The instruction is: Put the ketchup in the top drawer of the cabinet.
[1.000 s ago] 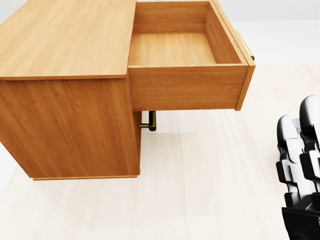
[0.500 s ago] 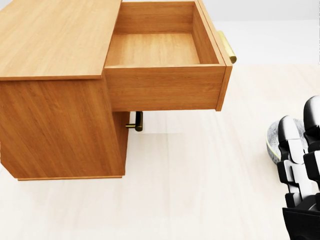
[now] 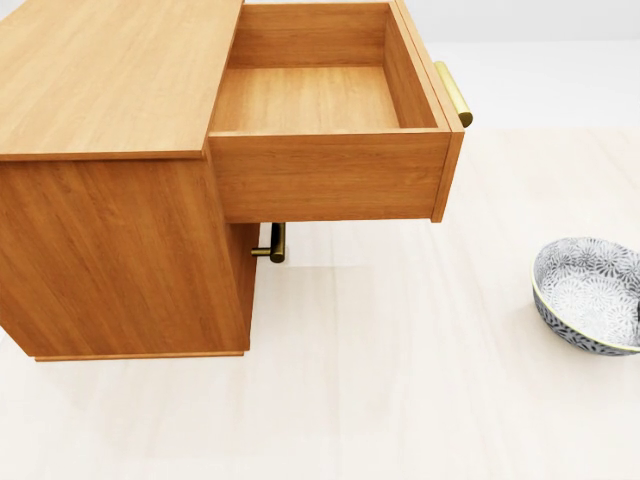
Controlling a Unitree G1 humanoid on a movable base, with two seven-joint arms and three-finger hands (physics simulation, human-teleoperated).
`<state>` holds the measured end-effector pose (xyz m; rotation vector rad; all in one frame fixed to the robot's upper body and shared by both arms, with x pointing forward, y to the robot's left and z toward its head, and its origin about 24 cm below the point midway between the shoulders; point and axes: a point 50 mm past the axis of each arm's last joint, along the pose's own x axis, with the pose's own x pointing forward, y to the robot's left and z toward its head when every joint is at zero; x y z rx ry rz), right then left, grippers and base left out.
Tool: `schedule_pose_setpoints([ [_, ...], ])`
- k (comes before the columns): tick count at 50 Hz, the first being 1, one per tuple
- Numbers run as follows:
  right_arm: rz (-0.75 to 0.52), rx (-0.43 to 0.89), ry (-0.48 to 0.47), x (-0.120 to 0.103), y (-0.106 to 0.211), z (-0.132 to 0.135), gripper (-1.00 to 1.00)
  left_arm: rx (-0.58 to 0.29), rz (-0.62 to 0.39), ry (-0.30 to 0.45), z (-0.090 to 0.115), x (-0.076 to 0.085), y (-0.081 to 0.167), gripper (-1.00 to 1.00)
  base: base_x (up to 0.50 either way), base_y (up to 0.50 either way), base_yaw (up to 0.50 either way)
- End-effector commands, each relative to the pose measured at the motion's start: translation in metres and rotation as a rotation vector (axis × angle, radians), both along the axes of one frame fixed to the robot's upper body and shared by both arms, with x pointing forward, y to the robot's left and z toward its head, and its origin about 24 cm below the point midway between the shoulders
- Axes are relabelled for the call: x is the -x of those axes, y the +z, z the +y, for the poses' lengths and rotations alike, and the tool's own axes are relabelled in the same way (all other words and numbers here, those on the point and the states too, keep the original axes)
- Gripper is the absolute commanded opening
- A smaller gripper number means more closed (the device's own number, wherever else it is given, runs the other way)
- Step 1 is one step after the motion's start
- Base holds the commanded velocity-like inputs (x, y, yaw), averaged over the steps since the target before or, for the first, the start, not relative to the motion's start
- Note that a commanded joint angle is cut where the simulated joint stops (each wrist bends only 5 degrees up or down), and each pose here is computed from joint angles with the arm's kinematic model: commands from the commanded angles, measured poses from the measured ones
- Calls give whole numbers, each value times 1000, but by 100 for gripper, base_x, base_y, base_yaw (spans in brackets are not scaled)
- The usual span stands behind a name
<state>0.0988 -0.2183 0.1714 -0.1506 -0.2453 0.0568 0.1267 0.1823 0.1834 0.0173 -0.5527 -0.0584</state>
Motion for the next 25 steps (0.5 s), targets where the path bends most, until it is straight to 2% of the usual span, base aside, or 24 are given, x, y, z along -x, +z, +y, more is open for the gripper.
schedule_pose_setpoints([
  [1,-382,617,191,48,139,-19,100,-8,-2,3,-1,0,0,100,0,0,0],
  [4,-360,857,261,44,140,-9,100,-8,-7,4,-1,-1,1,100,0,0,0],
  [7,-383,1054,185,40,146,-4,100,-10,-8,5,-1,-1,1,100,0,0,0],
  [12,-419,1367,-119,36,158,-7,100,-10,-8,5,-1,-1,1,100,0,0,0],
  [16,-402,1531,-457,39,167,-18,100,-10,-8,6,-1,-1,1,100,0,0,0],
  [19,-341,1575,-751,46,172,-36,100,-11,-8,6,-1,-1,1,100,0,0,0],
  [22,-298,1566,-985,54,177,-52,100,-13,-4,5,-2,-1,0,100,0,0,0],
  [23,-290,1556,-1025,56,178,-56,100,-14,-3,5,-2,-1,0,100,0,0,0],
  [25,-278,1538,-1034,57,178,-60,100,-15,-3,5,-2,-1,0,100,0,0,0],
])
